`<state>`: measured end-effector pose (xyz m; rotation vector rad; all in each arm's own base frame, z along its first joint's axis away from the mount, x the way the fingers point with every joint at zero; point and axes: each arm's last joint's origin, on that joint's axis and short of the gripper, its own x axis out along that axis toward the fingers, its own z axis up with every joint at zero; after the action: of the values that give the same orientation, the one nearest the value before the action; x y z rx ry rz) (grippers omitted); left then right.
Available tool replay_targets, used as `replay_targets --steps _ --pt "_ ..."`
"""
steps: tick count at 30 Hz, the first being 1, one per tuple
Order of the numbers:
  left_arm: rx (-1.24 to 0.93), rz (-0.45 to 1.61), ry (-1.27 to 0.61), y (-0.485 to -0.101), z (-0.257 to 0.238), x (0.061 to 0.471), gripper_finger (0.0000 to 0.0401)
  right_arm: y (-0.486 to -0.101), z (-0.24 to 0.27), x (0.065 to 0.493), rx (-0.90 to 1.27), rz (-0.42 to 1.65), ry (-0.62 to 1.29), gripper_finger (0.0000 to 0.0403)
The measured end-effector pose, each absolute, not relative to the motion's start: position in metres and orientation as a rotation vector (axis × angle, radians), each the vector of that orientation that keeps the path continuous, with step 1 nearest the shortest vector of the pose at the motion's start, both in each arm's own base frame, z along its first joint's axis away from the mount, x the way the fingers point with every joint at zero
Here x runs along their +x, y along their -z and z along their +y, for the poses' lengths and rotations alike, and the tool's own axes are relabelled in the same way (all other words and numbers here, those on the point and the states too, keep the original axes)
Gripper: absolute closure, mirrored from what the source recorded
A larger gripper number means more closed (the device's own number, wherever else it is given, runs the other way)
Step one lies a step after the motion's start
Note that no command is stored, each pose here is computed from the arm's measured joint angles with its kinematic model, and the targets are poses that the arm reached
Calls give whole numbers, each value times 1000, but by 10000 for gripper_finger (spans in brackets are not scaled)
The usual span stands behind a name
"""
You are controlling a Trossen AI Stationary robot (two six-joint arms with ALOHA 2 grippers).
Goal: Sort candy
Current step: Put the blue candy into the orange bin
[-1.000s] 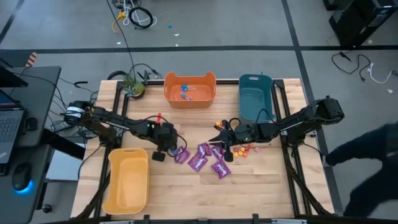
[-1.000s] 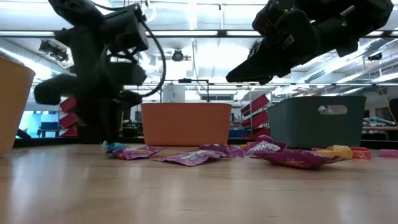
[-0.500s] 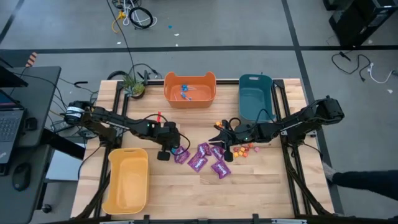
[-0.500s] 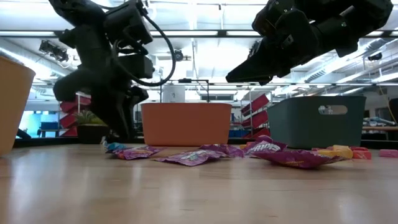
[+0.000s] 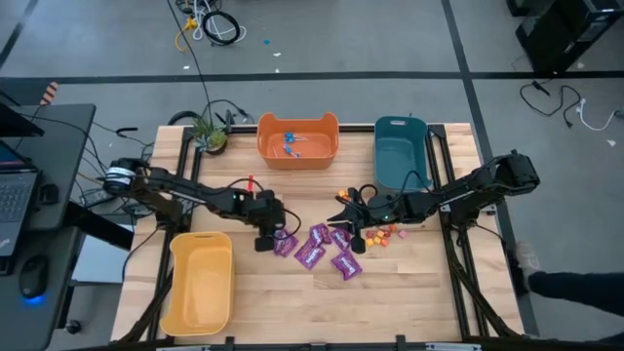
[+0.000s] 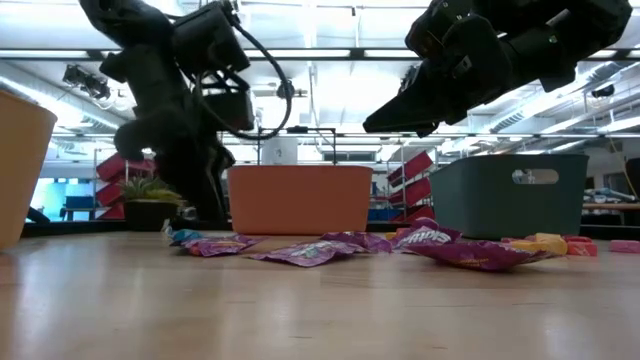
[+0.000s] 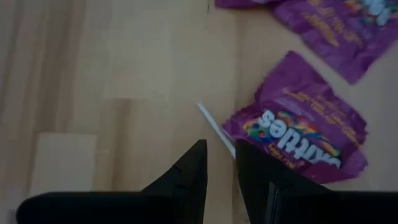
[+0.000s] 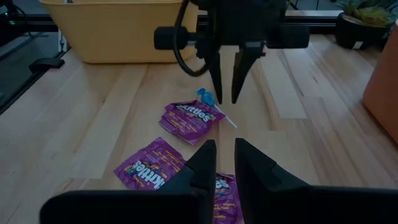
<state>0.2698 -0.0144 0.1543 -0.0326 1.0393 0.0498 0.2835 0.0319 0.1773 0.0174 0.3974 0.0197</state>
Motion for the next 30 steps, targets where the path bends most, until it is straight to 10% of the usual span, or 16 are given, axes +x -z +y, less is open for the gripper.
replay_targets --steps 30 --pt "-7 1206 -80 -140 -13 260 313 -179 31 284 8 381 2 355"
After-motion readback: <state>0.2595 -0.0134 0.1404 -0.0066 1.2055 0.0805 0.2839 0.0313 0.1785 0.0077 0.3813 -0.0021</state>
